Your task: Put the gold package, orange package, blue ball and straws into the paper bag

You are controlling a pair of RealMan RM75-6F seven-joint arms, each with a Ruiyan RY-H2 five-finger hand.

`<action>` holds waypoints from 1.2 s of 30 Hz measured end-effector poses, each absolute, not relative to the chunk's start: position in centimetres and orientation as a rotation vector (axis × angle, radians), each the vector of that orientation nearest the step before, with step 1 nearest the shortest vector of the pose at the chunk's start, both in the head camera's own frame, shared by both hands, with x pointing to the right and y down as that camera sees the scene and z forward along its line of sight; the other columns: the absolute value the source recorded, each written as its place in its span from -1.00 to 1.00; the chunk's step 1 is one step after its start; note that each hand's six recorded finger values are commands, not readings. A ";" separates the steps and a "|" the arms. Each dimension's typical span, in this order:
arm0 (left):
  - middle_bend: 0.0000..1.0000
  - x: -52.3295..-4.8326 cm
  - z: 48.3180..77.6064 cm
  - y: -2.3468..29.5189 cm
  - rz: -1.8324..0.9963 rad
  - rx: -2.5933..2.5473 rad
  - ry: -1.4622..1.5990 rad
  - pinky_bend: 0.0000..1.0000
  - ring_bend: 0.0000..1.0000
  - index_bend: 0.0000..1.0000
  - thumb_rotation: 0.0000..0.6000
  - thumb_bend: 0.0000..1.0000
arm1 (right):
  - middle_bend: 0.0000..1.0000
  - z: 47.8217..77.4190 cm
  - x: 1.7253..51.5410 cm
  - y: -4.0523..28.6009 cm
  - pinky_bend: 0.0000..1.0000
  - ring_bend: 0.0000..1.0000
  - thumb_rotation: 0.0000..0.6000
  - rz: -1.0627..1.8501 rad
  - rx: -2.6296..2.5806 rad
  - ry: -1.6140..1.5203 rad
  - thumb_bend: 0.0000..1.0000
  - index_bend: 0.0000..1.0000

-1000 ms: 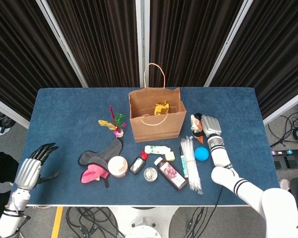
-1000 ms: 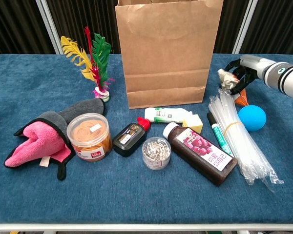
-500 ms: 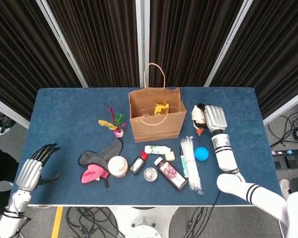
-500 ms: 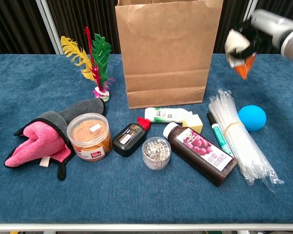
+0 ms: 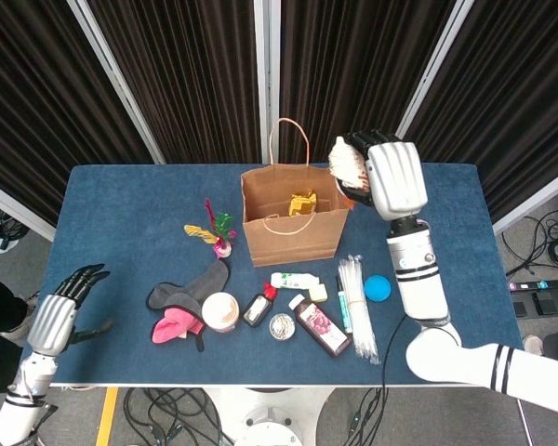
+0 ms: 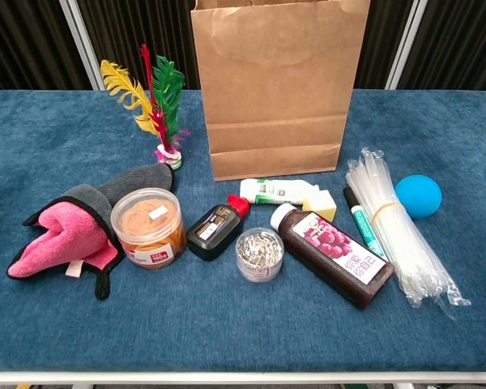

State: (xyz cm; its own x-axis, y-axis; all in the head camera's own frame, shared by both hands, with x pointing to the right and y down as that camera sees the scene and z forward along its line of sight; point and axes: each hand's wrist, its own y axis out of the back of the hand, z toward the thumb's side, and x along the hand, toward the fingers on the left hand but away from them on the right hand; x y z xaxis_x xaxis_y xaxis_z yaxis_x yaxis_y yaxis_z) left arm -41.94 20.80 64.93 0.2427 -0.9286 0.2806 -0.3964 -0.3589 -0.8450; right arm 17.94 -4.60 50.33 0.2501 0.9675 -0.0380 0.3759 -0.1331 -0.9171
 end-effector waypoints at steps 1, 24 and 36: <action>-0.54 -42.1 64.9 20.7 -1.065 -1.875 1.214 -0.52 -0.70 -0.52 1.00 -0.52 | 0.09 50.6 17.5 -4.8 -0.01 -0.17 1.00 0.875 -1.675 -1.259 -0.29 -0.02; -0.54 -43.5 64.8 20.2 -1.086 -1.837 1.228 -0.52 -0.70 -0.52 1.00 -0.52 | -0.83 58.7 12.5 -5.1 -1.00 -1.00 1.00 0.796 -1.851 -1.167 -1.00 -1.00; -0.54 -42.9 65.0 20.6 -1.084 -1.862 1.222 -0.52 -0.70 -0.52 1.00 -0.52 | -0.55 53.1 18.3 -3.1 -0.65 -0.82 1.00 0.673 -1.726 -1.251 -1.00 -0.67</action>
State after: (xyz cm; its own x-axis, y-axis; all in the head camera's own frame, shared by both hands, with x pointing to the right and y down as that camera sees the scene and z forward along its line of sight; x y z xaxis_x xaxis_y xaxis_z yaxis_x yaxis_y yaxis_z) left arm -42.92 20.65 64.99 0.2227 -0.9326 0.2841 -0.3928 -0.3525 -0.8494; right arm 18.31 -3.07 53.05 0.3472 0.9356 0.0644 0.4614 -0.1107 -0.8802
